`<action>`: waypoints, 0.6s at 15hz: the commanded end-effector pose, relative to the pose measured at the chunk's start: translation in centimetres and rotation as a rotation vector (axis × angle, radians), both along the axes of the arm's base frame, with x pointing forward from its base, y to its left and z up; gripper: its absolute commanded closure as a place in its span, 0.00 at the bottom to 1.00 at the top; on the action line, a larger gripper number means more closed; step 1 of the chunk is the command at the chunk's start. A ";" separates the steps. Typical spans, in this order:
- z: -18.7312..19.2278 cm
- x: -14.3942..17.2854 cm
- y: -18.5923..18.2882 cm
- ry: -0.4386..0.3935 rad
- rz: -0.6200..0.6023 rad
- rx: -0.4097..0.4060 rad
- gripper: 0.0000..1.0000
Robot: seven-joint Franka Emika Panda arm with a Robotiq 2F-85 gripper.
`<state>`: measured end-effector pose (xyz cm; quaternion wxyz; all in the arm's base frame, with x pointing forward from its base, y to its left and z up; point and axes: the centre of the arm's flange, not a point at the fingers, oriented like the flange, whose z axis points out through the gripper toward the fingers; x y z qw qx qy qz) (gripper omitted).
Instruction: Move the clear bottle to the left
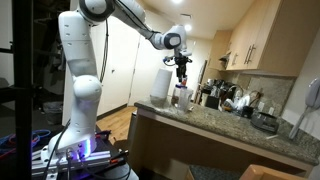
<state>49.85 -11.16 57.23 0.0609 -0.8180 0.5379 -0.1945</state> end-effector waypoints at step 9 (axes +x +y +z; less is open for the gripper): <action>-6.2 2.4 0.3 0.035 0.003 0.024 0.00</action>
